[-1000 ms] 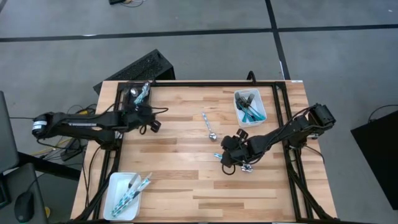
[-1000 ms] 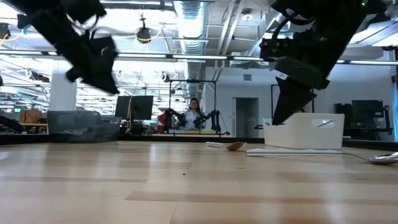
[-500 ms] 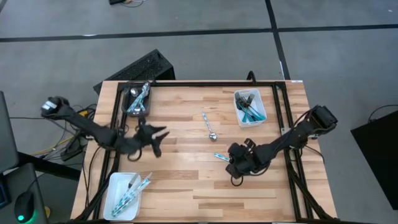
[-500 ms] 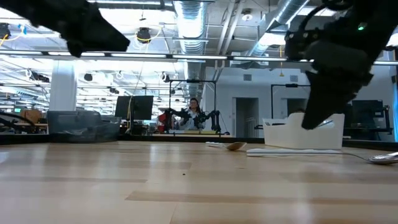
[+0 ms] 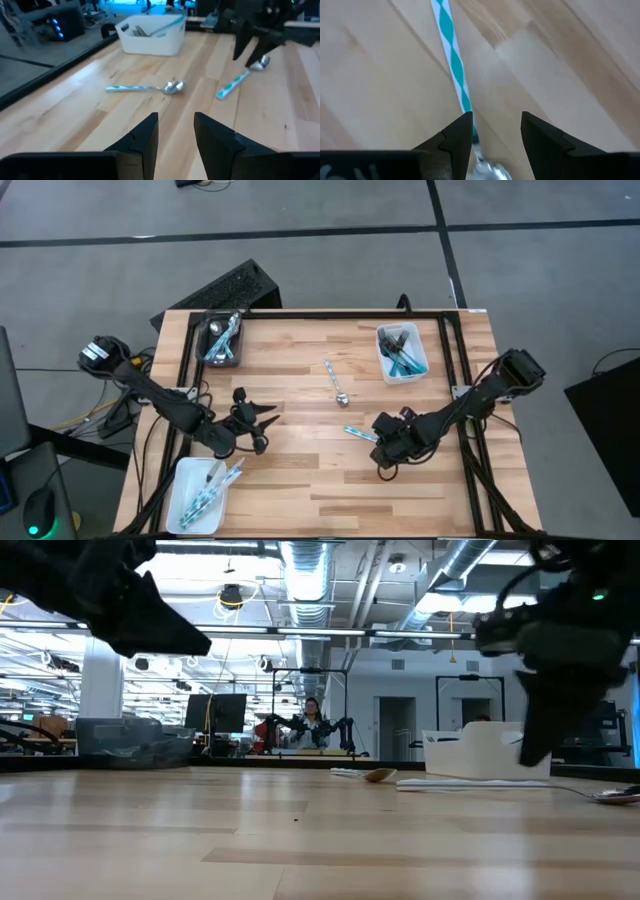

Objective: Sort silverware by color (type)
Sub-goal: Put the light blue spoon into the black bin

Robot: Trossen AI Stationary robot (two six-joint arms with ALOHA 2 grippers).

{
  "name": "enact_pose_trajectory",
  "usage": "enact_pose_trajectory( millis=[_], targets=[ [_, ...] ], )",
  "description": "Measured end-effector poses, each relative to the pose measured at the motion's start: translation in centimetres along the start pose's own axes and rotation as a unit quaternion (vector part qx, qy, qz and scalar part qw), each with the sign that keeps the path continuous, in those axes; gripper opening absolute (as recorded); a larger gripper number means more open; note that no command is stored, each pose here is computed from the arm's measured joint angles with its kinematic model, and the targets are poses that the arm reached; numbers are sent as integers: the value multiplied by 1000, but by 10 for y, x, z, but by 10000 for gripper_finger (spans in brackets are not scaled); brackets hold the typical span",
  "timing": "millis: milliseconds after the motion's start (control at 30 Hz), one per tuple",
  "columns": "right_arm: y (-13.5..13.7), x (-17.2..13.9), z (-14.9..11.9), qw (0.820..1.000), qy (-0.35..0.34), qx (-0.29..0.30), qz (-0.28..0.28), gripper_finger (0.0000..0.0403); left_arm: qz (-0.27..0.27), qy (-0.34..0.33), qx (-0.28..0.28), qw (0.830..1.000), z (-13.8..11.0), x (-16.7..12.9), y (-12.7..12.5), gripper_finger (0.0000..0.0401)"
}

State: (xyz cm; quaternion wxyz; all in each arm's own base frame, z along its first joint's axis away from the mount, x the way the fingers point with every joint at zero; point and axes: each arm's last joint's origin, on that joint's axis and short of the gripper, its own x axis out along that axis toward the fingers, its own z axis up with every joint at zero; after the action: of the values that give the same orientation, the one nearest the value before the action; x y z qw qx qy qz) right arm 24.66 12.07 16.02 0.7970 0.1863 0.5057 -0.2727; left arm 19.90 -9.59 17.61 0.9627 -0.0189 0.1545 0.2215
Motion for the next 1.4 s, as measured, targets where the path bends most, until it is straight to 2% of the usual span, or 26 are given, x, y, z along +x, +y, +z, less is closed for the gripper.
enact_pose_trajectory(
  millis=[133,267,500,600,767,867,967,1100,1267,1400],
  targets=[
    [5,-2,4,1000,-15,2,26,189,-8,14,19,1000,-7,4,-4,114],
    [-1,3,4,1000,6,-12,0,189,-5,20,31,999,-11,6,-5,114],
    [4,23,9,999,22,-30,4,189,-7,19,37,999,-11,6,-5,114],
    [7,31,7,999,24,-30,5,189,-26,28,33,999,-11,6,-6,114],
    [10,26,5,999,15,-33,16,183,-34,31,38,998,-11,6,-7,114],
    [9,18,5,999,12,-38,24,173,-19,25,46,998,-11,6,-6,114],
    [8,11,5,999,-21,-46,19,169,0,19,49,999,-10,9,-3,114],
    [11,6,7,997,-45,-59,30,189,16,19,44,999,-8,13,1,114],
    [17,9,-6,995,-19,-86,43,226,0,28,42,999,-8,15,1,114],
    [24,17,-17,994,-13,-102,41,226,-3,29,41,999,-8,15,1,114]
  ],
)
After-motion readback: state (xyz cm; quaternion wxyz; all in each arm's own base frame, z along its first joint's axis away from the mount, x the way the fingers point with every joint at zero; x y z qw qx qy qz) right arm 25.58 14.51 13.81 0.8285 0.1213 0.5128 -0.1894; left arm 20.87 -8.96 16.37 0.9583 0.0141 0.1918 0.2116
